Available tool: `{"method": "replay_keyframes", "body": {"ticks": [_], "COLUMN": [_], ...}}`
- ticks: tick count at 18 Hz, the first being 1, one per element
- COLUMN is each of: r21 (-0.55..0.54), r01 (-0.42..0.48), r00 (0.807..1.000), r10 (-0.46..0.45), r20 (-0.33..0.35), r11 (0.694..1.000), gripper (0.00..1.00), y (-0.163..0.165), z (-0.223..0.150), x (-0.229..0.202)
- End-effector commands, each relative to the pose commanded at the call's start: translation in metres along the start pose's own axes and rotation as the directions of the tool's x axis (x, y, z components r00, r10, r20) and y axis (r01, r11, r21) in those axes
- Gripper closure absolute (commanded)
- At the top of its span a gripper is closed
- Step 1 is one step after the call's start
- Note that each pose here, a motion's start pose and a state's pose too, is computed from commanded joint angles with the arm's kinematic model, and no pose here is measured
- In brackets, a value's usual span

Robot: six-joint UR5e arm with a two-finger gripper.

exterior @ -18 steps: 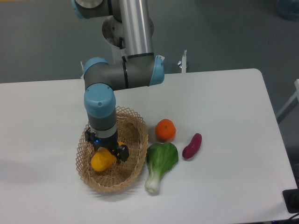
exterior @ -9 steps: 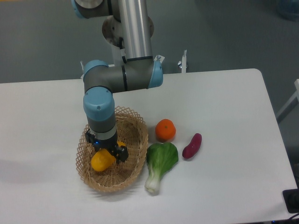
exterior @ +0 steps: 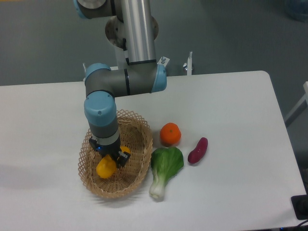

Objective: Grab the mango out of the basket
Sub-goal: 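Close the gripper on the yellow mango, then lift the mango out of the basket and carry it beside the orange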

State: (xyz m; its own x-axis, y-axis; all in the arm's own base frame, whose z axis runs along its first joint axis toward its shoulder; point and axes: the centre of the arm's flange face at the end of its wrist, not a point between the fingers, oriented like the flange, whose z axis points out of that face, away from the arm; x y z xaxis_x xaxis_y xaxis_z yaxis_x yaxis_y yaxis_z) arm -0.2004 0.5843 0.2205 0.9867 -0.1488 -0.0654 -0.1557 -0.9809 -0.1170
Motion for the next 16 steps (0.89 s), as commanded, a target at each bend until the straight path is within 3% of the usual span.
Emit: {"method": "replay_keyframes", "body": {"ticks": [7, 11, 16], "r21": [0.047, 0.071, 0.042], "r01": [0.006, 0.035, -0.016], "r00": [0.999, 0.996, 0.995], "r10": [-0.008, -0.041, 0.012], "r20": [0.041, 0.08, 0.096], "r11": [0.999, 0.997, 0.999], "gripper": [0.46, 0.46, 0.46], "y": [0.002, 0.037, 0.093], "z": [-0.036, -0.073, -0.1], "x": [-0.015, -0.058, -0.116]}}
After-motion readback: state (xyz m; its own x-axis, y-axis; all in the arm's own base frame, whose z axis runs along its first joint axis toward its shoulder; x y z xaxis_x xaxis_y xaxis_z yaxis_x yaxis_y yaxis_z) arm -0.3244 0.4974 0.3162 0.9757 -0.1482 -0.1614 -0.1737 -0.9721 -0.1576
